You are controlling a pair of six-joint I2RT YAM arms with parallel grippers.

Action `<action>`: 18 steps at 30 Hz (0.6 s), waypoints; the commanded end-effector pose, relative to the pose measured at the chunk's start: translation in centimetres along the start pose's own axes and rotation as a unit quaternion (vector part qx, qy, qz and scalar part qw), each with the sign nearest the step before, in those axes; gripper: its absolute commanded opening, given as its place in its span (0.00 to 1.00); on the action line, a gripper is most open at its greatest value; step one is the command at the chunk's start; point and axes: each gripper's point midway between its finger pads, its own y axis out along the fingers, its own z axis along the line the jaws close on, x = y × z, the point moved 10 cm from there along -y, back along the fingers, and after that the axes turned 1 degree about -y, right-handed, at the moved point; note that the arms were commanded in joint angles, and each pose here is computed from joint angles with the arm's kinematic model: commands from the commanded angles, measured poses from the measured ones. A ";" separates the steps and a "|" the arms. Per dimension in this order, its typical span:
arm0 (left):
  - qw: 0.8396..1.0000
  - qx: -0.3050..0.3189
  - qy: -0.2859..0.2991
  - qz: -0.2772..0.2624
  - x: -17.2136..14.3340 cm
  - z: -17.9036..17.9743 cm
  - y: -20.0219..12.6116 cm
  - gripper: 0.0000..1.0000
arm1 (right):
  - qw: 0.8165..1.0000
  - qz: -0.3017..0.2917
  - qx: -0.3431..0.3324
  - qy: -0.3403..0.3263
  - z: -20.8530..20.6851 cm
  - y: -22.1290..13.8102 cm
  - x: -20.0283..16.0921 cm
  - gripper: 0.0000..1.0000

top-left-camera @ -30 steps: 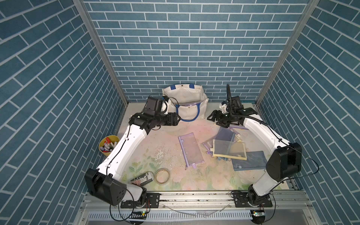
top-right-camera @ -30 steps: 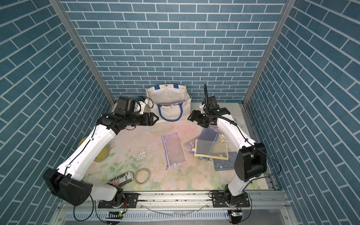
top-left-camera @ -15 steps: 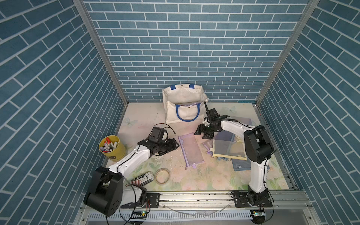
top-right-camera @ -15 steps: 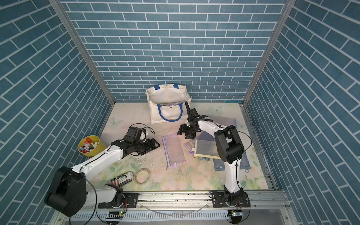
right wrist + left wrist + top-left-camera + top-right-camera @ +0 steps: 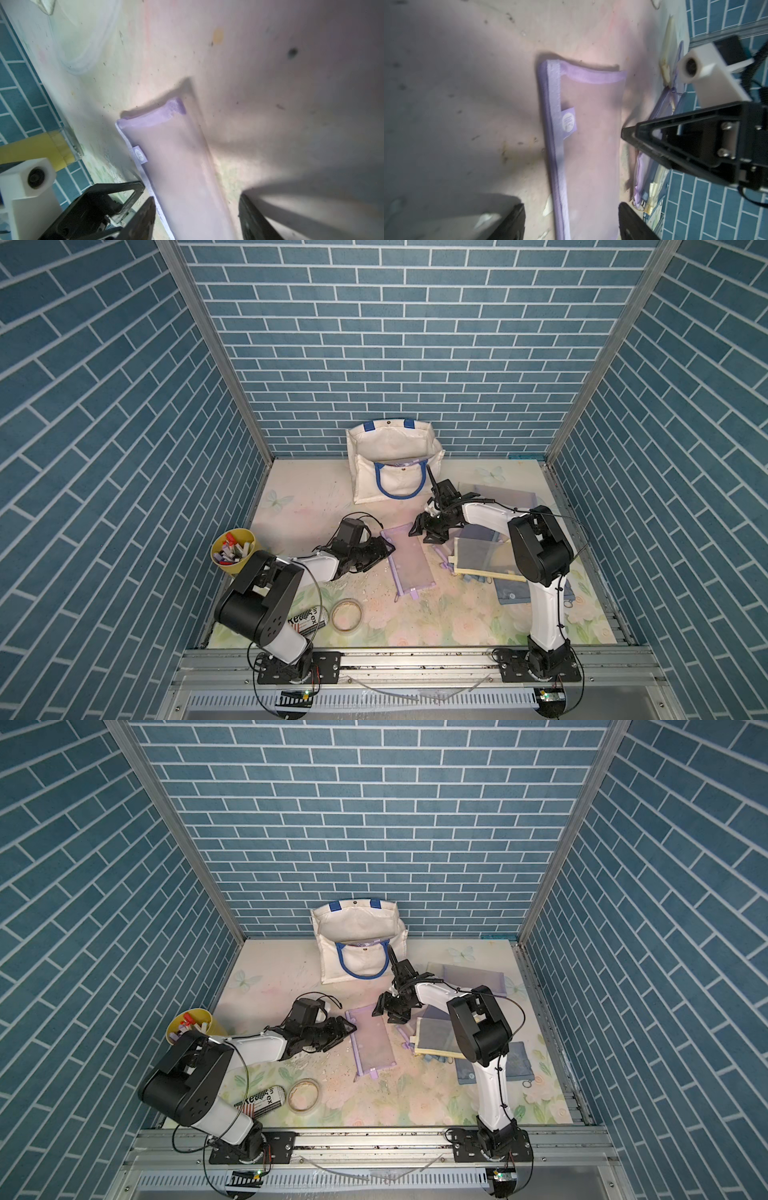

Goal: Put the pencil pouch into the canvas bag
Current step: Pick up the pencil pouch from the center of the board.

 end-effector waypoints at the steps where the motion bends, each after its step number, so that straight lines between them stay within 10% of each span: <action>1: 0.999 0.016 -0.028 0.004 -0.8 1.4 1.6 0.70 | 0.999 0.023 -0.005 0.034 -1.4 2.0 -0.9 0.63; 10: 0.999 -0.026 -0.006 -0.027 -0.2 -0.2 1.3 0.57 | 0.999 0.013 0.030 0.021 -0.3 1.6 -1.1 0.37; 18: 0.998 -0.043 0.003 -0.044 0.2 -1.2 0.7 0.21 | 0.998 0.000 0.062 0.006 0.7 0.8 -1.1 0.14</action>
